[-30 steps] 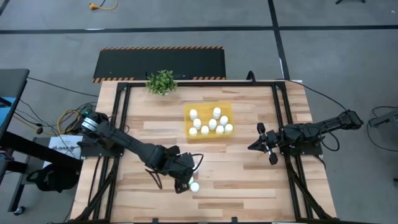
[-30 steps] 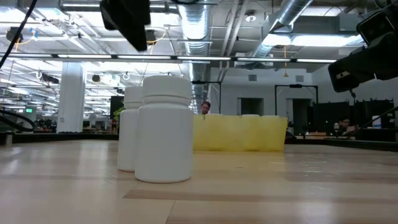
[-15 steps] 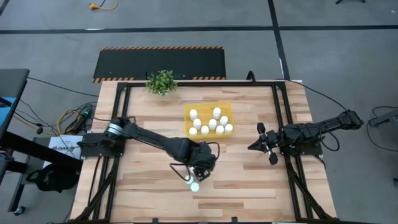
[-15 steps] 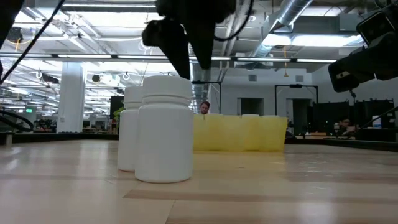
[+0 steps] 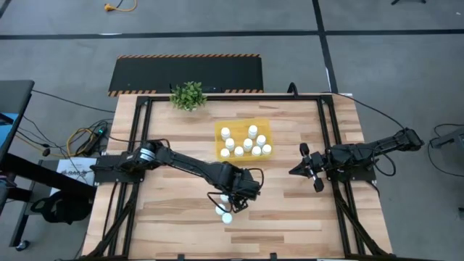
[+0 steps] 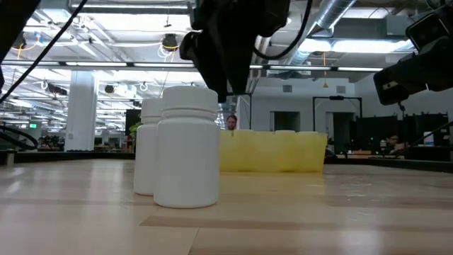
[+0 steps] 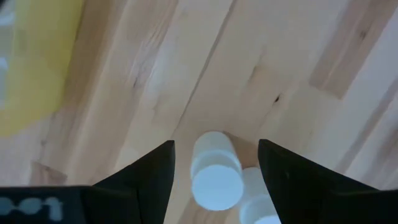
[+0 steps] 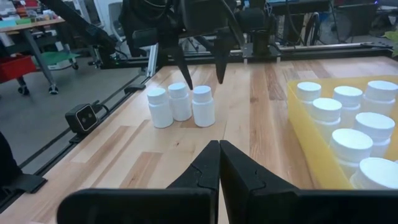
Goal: Pick and place pill bottles into a basket
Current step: Put the white medicine bottle into the yellow bin
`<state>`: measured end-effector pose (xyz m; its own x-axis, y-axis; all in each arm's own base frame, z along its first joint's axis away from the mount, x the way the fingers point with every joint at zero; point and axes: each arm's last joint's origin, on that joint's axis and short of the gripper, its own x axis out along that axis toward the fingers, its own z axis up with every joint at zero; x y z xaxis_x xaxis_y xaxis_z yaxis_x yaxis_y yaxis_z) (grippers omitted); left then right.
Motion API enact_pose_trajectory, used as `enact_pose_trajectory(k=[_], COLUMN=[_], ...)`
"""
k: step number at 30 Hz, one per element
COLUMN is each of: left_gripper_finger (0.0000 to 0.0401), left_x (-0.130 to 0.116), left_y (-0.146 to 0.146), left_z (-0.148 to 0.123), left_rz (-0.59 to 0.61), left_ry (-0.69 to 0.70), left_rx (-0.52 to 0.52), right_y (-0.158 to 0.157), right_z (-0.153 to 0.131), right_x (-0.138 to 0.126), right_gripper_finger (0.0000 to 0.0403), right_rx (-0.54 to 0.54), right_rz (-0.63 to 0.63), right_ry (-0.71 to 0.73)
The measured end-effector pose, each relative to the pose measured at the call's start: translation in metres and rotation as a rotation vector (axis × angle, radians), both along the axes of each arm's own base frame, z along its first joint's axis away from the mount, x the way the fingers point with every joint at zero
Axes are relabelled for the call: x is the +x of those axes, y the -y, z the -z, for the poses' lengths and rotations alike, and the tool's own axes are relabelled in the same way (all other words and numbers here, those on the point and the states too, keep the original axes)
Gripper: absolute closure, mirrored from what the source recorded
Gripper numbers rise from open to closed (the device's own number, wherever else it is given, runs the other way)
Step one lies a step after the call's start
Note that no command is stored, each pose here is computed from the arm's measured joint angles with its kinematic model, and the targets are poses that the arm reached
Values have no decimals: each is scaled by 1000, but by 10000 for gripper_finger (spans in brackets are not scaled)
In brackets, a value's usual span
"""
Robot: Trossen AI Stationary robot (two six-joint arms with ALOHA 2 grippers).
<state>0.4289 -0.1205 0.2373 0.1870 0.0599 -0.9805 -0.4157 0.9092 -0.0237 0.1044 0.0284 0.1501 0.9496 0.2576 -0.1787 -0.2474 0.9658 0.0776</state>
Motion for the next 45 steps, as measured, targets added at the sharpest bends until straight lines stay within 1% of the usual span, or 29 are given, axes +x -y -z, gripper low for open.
enact_pose_trajectory(k=[5, 8, 14, 20, 23, 25, 30, 34, 36, 38, 45], left_gripper_finger=[181, 181, 181, 181, 181, 181, 181, 181, 181, 181, 181], left_x=[-2, -3, -4, -6, -5, -6, -6, -4, -3, -3, -2], left_y=[1, 4, 10, 14, 14, 15, 18, 17, 17, 16, 16], left_z=[0, 0, 0, 0, 5, 9, 9, 11, 18, 24, 28], left_rz=[127, 177, 220, 290, 318, 332, 369, 388, 392, 394, 398], left_ry=[-22, -25, -28, -30, -27, -34, -21, -13, 4, -7, 1], left_rx=[27, 35, 41, 61, 66, 64, 91, 93, 89, 71, 58], right_y=[0, 0, 0, 0, 0, 0, 0, 0, 0, 0, 0], right_z=[0, 0, 0, 0, 0, 0, 0, 0, 0, 0, 0], right_x=[0, 0, 0, 0, 0, 0, 0, 0, 0, 0, 0], right_gripper_finger=[401, 401, 401, 401, 401, 401, 401, 401, 401, 401, 401], right_rx=[0, 0, 0, 0, 0, 0, 0, 0, 0, 0, 0], right_rz=[0, 0, 0, 0, 0, 0, 0, -1, 0, -1, 0], right_ry=[0, 0, 0, 0, 0, 0, 0, 0, 0, 0, 0])
